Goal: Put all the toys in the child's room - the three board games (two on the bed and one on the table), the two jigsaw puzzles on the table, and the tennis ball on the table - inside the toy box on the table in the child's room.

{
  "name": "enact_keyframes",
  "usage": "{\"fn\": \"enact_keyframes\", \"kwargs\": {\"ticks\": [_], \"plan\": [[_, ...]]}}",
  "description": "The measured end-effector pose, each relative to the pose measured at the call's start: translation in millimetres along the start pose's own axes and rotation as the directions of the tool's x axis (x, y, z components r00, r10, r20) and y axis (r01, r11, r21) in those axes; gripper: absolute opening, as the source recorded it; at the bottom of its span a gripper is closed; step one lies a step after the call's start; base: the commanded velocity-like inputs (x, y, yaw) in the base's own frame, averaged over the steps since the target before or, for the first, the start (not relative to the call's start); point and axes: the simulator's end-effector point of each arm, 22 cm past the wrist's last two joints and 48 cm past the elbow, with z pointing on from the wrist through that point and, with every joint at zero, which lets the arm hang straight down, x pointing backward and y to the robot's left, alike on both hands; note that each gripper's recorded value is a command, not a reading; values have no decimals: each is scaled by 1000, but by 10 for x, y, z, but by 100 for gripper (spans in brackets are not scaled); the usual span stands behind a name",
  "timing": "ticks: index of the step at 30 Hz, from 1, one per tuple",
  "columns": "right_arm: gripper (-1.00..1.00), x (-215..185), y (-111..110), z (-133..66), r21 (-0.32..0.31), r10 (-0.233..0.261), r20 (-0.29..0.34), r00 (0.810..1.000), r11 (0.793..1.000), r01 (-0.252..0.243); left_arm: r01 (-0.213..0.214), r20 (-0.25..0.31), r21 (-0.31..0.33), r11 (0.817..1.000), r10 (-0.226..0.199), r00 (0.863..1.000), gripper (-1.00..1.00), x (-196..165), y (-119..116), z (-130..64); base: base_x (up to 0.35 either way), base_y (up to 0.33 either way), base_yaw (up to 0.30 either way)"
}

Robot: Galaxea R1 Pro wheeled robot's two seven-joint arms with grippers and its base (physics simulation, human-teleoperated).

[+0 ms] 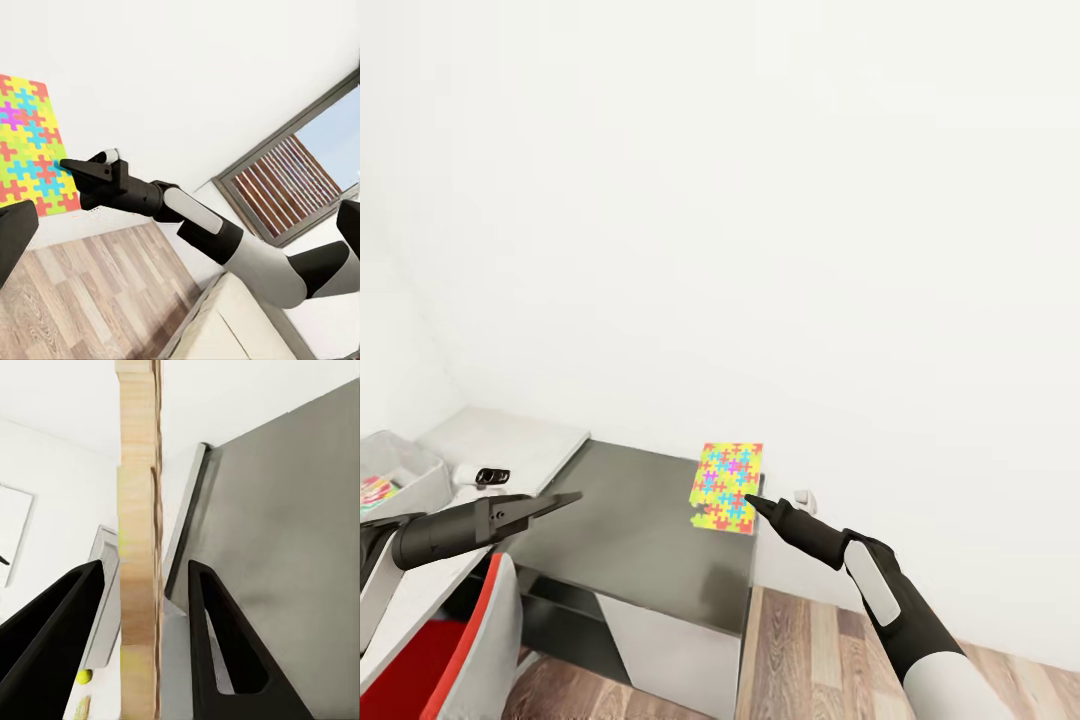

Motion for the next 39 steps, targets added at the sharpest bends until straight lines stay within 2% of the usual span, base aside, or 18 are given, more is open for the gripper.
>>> {"fn": "enact_keyframes", "kwargs": {"ticks": [22,28,39], "plan": [[-100,-2,-1,1,1,-2,1,1000,1000,2,-2,1,-2,1000,2,1000,100,1,7,4,0,0,292],[-100,0,-3,0,1,-2,0,1000,1000,2,-24,5,0,1000,24,1000,100,-6,4,8,0,0,291],[-100,-4,0,1,1,-2,1,1000,1000,2,-29,6,0,1000,29,1000,100,-6,7,12,0,0,291]]}}
